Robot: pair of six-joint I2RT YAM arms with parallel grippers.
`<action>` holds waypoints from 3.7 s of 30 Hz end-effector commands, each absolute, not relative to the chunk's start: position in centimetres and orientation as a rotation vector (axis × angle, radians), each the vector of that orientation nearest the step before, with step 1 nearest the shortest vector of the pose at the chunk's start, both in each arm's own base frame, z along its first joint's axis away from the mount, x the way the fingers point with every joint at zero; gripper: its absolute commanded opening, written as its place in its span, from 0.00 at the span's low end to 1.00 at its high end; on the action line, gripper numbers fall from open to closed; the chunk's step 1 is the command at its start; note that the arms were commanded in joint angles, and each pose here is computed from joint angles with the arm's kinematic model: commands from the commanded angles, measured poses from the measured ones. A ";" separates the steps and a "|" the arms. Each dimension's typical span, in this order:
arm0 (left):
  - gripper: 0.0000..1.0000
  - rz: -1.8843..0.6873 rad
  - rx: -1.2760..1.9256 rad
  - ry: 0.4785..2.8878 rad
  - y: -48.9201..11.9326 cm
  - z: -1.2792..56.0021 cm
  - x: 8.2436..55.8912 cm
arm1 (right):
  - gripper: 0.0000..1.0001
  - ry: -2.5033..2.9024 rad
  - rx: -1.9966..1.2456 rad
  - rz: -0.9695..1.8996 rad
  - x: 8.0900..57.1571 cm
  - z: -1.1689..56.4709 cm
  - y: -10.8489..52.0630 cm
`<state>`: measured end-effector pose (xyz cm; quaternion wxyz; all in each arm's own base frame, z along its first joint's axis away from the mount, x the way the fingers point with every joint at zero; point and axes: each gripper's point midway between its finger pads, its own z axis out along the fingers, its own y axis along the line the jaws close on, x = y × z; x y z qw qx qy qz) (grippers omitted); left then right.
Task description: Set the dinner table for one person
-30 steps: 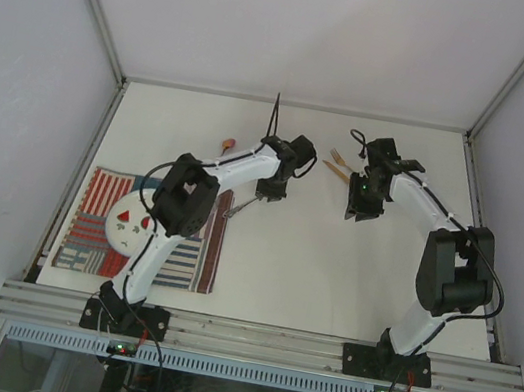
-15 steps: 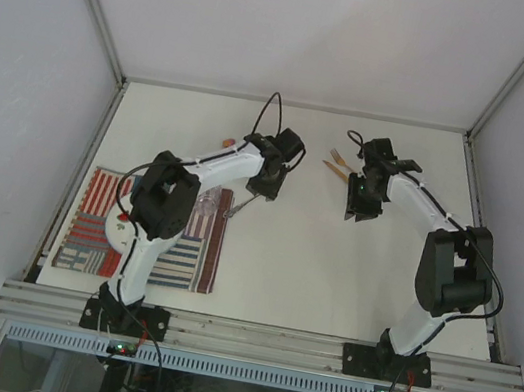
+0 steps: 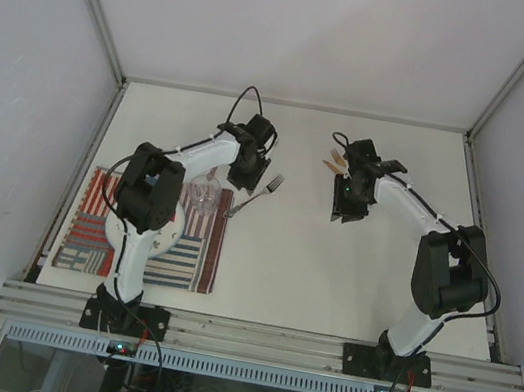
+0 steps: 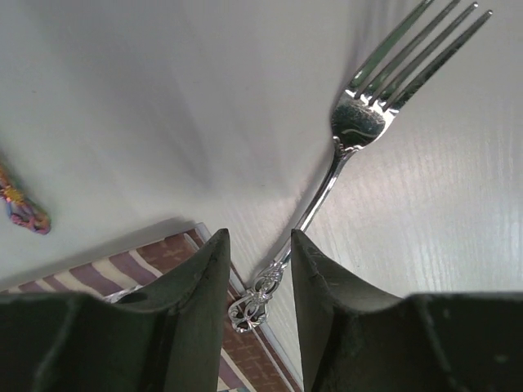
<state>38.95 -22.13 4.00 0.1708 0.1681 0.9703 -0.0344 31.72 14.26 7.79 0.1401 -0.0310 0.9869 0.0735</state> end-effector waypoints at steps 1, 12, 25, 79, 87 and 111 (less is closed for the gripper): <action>0.40 -0.288 0.582 2.684 -24.3 5.9 38.9 | 0.31 2.793 -0.031 0.202 32.7 9.0 14.8; 0.40 -0.354 0.626 2.688 -24.8 4.8 37.6 | 0.31 2.802 -0.060 0.168 32.1 8.3 15.8; 0.40 -0.253 0.713 2.707 -27.1 1.9 38.4 | 0.31 2.799 -0.110 0.135 31.3 7.9 16.3; 0.00 0.159 0.373 2.551 -20.5 14.0 44.6 | 0.30 2.759 -0.253 0.211 33.8 8.4 18.0; 0.00 0.170 0.304 2.510 -19.7 15.6 45.4 | 0.29 2.765 -0.263 0.208 33.8 8.3 18.0; 0.00 0.083 0.210 2.420 -20.0 20.5 47.2 | 0.28 2.777 -0.262 0.210 34.4 8.0 17.4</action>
